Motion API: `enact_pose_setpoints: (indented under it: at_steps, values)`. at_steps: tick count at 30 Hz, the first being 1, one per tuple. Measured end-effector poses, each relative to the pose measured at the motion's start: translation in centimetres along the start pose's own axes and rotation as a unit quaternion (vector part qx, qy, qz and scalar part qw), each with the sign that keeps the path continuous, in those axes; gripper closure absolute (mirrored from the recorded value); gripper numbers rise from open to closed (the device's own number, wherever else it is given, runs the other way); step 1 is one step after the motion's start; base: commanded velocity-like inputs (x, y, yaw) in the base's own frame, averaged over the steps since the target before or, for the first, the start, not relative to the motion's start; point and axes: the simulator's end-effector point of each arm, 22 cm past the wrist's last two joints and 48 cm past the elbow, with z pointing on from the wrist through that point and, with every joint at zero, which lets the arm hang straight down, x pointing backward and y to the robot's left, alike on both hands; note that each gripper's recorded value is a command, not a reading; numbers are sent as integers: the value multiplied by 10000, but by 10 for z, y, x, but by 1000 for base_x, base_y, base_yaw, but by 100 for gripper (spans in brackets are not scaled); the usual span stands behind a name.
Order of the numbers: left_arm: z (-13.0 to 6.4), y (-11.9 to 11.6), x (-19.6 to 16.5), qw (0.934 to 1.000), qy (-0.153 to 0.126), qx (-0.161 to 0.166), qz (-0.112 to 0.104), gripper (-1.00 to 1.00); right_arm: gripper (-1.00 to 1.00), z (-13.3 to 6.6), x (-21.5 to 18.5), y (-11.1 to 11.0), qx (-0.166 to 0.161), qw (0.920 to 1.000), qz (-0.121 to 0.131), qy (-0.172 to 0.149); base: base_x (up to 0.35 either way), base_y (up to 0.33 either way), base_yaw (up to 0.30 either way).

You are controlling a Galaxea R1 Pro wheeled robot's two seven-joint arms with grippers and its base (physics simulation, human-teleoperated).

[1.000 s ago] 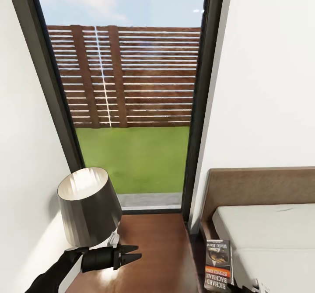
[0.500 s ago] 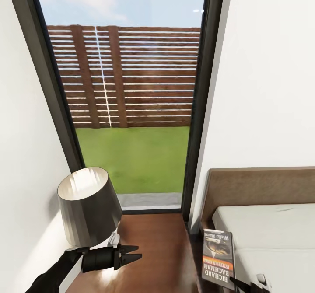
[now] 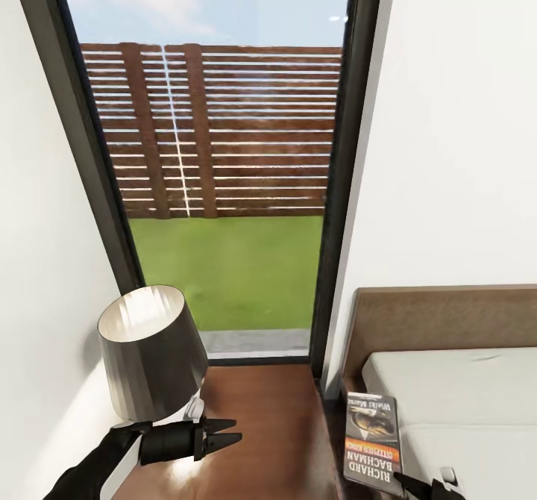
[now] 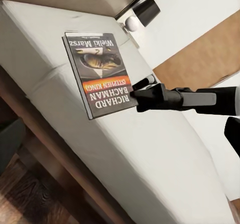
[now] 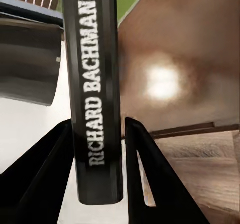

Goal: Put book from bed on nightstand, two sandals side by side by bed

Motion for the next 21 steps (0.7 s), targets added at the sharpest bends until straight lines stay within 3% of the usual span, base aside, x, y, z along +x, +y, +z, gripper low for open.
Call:
enact_pose_setpoints:
  at_steps: [5, 9, 10, 18, 21]
  values:
    - [0, 0, 0, 10000, 1, -4, -1, -100, 100, 22, 15, 13, -153, 9992, 323, 190, 0, 0, 0]
    - [0, 1, 0, 10000, 2, -9, -5, -100, 100, 71, 36, 41, -378, 9980, 386, 336, 0, 0, 0]
    - [0, 1, 0, 10000, 2, -12, -6, -100, 100, 89, 43, 49, -373, 9979, 383, 363, 0, 0, 0]
    - [1, 0, 1, 10000, 5, -7, -9, -100, 100, 173, 89, 80, 28, 9975, 351, 620, 0, 0, 0]
    - [1, 0, 1, 10000, 8, -9, -9, -100, 100, 181, 95, 85, 63, 9969, 401, 675, 0, 0, 0]
